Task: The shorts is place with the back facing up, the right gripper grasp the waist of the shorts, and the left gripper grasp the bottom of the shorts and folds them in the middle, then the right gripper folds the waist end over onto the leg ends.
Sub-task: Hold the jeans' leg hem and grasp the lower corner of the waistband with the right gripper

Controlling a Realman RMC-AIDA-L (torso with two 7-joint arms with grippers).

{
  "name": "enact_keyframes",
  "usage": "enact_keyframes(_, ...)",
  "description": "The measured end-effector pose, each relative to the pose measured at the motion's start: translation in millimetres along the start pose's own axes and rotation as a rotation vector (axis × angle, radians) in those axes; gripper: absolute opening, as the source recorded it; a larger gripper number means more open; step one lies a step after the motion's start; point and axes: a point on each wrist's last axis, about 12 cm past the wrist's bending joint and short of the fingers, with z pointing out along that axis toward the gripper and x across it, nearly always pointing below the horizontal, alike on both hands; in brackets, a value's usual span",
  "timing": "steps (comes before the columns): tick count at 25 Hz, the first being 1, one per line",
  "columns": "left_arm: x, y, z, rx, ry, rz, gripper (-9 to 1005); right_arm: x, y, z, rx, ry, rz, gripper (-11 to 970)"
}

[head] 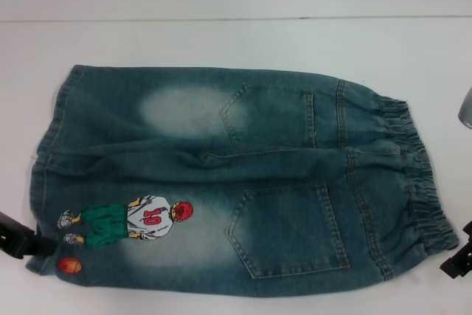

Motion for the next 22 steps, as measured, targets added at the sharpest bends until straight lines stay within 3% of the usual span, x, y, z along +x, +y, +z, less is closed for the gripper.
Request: enact_keyframes(22, 0.8, 0.6, -0.5, -0.002, 0.0, -0.002, 94, -2.8, 0.9, 6.9, -0.041, -0.025, -0.02, 850)
